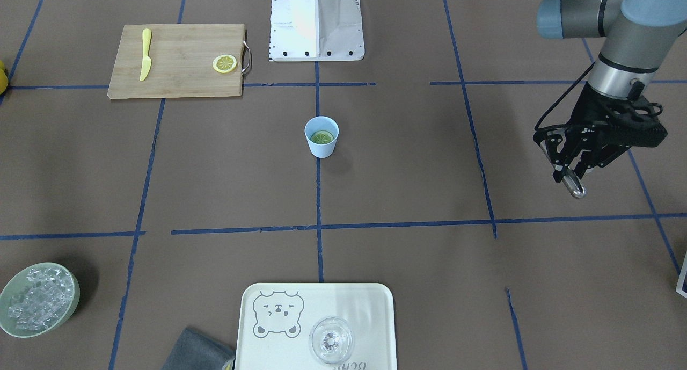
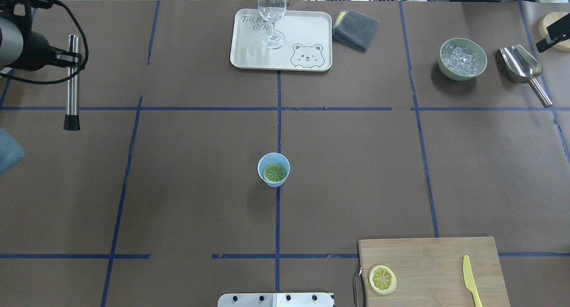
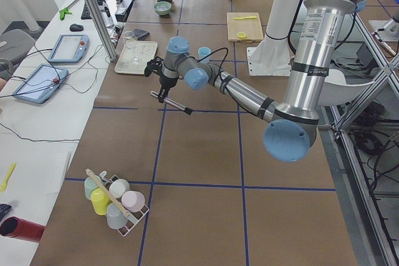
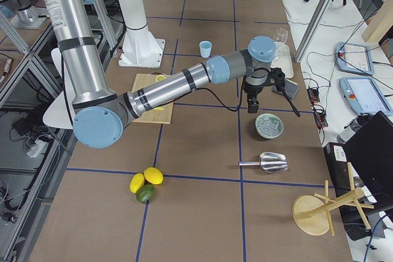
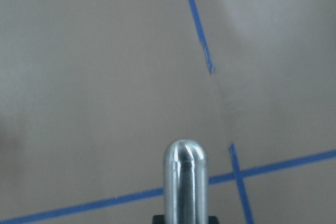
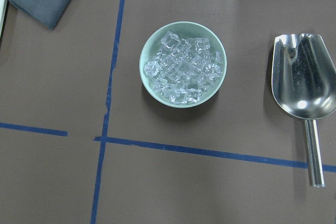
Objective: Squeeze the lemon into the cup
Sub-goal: 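Carry the steel rod with the left gripper over the blue cup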
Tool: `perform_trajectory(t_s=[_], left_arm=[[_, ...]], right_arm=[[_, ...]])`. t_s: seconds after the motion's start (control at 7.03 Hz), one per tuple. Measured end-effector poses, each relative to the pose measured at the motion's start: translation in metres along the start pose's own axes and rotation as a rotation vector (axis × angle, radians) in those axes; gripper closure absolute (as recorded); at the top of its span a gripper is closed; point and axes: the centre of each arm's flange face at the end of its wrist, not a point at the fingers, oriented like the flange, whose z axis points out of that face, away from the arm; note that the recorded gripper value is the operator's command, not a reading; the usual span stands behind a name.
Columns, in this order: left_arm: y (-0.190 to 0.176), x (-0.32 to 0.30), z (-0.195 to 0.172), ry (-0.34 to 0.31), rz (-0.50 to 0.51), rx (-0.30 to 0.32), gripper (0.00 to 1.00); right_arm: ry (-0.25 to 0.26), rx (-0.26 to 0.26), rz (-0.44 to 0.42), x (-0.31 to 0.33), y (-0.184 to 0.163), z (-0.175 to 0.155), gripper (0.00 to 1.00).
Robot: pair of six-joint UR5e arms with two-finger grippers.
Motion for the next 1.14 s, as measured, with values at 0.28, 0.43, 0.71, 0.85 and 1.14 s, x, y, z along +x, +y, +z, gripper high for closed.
perform_trajectory(t_s=[0.28, 0.43, 0.71, 0.85, 1.14], left_arm=[[-0.018, 0.064, -0.041, 0.044, 0.003, 0.155, 1.0], [-0.023, 0.104, -0.053, 0.078, 0.03, 0.215, 1.0], [-0.001, 0.175, -0.066, 0.175, -0.002, 0.317, 1.0], [0.024, 0.213, -0.073, 0.259, -0.134, 0.407, 1.0], [0.076, 0.265, -0.077, 0.338, -0.287, 0.55, 1.0]], right_arm=[[-0.007, 0.004, -0.001, -0.003, 0.005, -0.003, 0.0], [-0.012, 0.004, -0.001, -0.004, 0.007, -0.004, 0.0], [-0.016, 0.004, -0.001, -0.005, 0.009, -0.005, 0.0], [-0.016, 0.003, 0.0, -0.004, 0.012, -0.005, 0.0], [-0.014, 0.0, 0.005, -0.001, 0.018, -0.004, 0.0]])
